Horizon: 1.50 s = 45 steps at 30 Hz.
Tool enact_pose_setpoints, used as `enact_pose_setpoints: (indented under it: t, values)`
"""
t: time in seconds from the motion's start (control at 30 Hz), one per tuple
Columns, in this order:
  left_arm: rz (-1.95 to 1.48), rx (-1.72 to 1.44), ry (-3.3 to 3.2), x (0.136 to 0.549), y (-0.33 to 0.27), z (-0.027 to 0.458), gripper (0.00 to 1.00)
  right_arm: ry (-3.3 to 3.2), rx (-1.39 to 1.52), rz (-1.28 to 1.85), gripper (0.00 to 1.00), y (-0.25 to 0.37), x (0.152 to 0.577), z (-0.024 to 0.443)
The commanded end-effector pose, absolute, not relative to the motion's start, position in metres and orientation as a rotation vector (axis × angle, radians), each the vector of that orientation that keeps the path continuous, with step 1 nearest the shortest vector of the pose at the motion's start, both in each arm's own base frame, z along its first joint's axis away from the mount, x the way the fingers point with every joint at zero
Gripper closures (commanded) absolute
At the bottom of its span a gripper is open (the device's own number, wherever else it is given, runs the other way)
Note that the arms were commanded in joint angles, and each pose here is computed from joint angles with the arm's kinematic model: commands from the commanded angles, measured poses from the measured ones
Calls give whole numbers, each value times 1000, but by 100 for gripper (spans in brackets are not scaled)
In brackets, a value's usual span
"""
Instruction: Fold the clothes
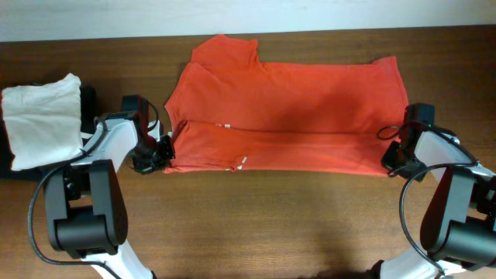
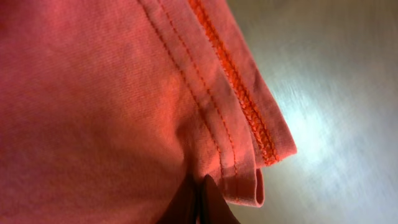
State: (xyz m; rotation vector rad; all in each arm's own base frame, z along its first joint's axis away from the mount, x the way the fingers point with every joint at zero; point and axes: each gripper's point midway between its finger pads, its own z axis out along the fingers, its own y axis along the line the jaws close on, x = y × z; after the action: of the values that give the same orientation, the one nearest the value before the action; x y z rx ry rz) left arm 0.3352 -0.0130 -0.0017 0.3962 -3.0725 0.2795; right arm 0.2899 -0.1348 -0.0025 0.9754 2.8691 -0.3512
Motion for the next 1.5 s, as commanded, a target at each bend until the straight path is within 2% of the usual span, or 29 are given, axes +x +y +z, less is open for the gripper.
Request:
enact_pose_setpoints:
  t: [0.0, 0.07, 0.23, 0.43, 0.5, 0.57, 0.6, 0.63, 0.67, 0.8, 0.97, 1.1, 1.33, 1.47]
  values:
    - [92, 385, -2925, 294, 4, -21, 100, 3003, 1150, -502, 96, -137, 230, -18]
    - [-5, 420, -2848, 275, 14, -17, 100, 3007, 1257, -629, 96, -149, 207, -12]
    - [11, 424, -2739, 250, 11, -8, 100, 3032, 1351, -626, 96, -154, 189, -9]
    - [19, 425, -2818, 260, 10, 9, 100, 3037, 1269, -445, 96, -145, 213, 2]
    - [26, 433, -2880, 268, 11, 23, 95, 3000, 1265, -412, 96, -147, 224, 16]
    - [39, 445, -2972, 281, 11, 41, 60, 2955, 1259, -367, 92, -148, 237, 34]
    - [47, 451, -3026, 290, 12, 51, 33, 2933, 1255, -338, 89, -148, 244, 45]
    - [56, 458, -3085, 299, 13, 62, 14, 2913, 1251, -313, 77, -148, 250, 55]
    - [65, 465, -3146, 311, 13, 73, 2, 2893, 1247, -293, 69, -148, 255, 64]
    - [198, 329, -3372, 360, 2, 105, 1, 2851, 1235, -285, 57, -152, 265, 92]
    - [302, 46, -3656, 424, -28, 131, 1, 2917, 1107, -105, 56, -135, 275, 101]
    - [320, -174, -3754, 461, -54, 141, 1, 2958, 1038, 25, 56, -120, 277, 101]
    - [324, -271, -3750, 532, -73, 114, 1, 2997, 1022, 46, 56, -115, 270, 101]
    - [476, -321, -3727, 570, -91, 87, 1, 3004, 1026, 48, 55, -114, 268, 101]
